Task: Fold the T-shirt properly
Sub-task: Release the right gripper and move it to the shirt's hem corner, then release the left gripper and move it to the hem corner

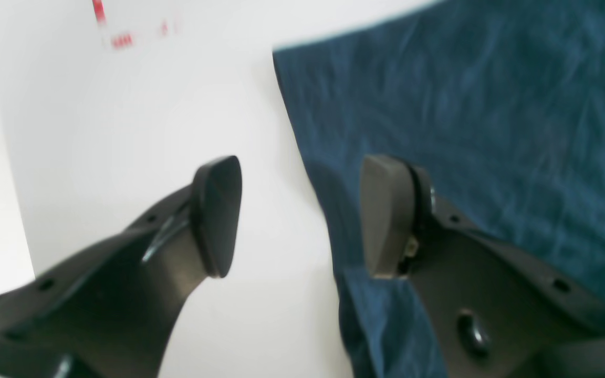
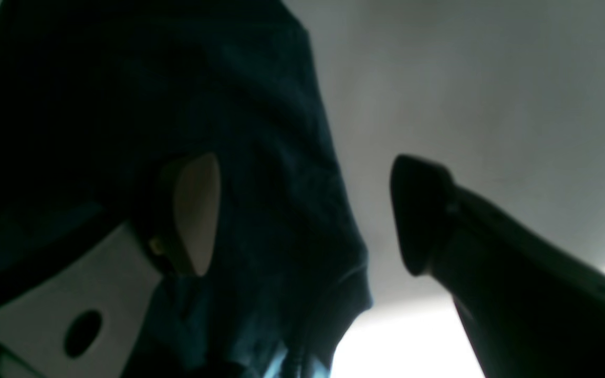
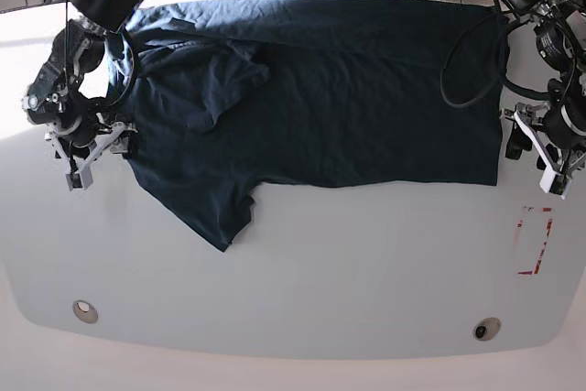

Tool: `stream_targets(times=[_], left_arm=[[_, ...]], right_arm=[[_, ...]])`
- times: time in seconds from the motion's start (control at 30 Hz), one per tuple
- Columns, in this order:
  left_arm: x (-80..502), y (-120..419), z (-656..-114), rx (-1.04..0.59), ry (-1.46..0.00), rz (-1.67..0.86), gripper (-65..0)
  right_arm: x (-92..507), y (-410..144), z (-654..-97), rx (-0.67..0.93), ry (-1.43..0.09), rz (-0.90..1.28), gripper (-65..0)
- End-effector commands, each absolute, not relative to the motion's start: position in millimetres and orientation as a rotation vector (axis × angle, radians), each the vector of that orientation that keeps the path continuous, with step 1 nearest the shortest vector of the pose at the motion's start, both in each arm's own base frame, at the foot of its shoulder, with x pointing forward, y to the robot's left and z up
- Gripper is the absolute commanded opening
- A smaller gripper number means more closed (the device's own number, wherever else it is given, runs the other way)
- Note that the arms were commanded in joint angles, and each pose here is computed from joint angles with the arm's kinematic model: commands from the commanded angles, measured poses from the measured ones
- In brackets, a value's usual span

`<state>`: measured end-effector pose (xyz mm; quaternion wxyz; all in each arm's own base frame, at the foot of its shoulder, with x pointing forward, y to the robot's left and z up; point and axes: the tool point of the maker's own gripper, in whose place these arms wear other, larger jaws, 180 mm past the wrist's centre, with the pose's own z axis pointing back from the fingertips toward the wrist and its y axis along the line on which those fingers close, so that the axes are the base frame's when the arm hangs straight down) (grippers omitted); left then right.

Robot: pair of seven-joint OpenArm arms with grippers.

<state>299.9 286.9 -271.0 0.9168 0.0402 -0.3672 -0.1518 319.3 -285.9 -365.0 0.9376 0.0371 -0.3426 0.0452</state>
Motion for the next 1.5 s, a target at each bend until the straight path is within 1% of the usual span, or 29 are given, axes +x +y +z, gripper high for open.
stream_targets(times=[0.0,0.23,0.5,0.97,1.17,1.23,1.27,1.3,1.37,1.4,1.43,1.47], left_arm=[[312.8,286.9,-250.4,0.098,-0.824,-0.318,-32.4],[321.4,286.8,-239.6,0.094,-0.859,-0.294,-32.2],[320.3,288.0,-240.6,0.092,-0.855,-0.281,-32.1],[318.6,288.8,-242.9,0.092,-0.847,-0.279,-32.1],[320.8,289.6,-246.8,0.077,-0.840,-0.269,-32.1],[322.3,291.0,-253.1,0.057,-0.831,-0.257,-32.1],[324.4,291.5,-259.8,0.033,-0.830,-0.244,-31.9],[325.2,292.3,-262.5,0.024,-0.828,-0.238,-31.9],[328.1,294.2,-274.6,-0.016,-0.821,-0.211,-31.8],[329.3,295.9,-277.6,-0.027,-0.820,-0.200,-31.8],[332.5,302.1,-282.0,-0.046,-0.822,-0.172,-31.8],[334.4,305.1,-284.3,-0.057,-0.824,-0.156,-31.8]], right_arm=[[358.1,-289.7,-352.6,0.076,-0.781,0.098,-16.3],[391.7,-290.9,-379.1,0.144,-0.800,0.034,-16.3],[399.9,-291.0,-398.0,0.212,-0.781,-0.020,-16.3],[399.8,-235.1,-408.1,0.287,-0.773,0.007,-16.5],[399.6,-230.2,-410.7,0.300,-0.770,0.004,-17.8],[399.8,-230.3,-410.5,0.300,-0.771,0.004,-22.2],[399.8,-230.3,-410.5,0.300,-0.771,0.004,-28.4],[399.8,-230.3,-410.5,0.300,-0.771,0.004,-31.2],[399.8,-230.3,-410.5,0.300,-0.771,0.004,-44.5],[399.8,-230.3,-410.5,0.300,-0.771,0.004,-48.8],[399.7,-231.1,-410.4,0.298,-0.771,0.004,-58.0],[399.7,-231.1,-410.4,0.298,-0.771,0.004,-62.5]])
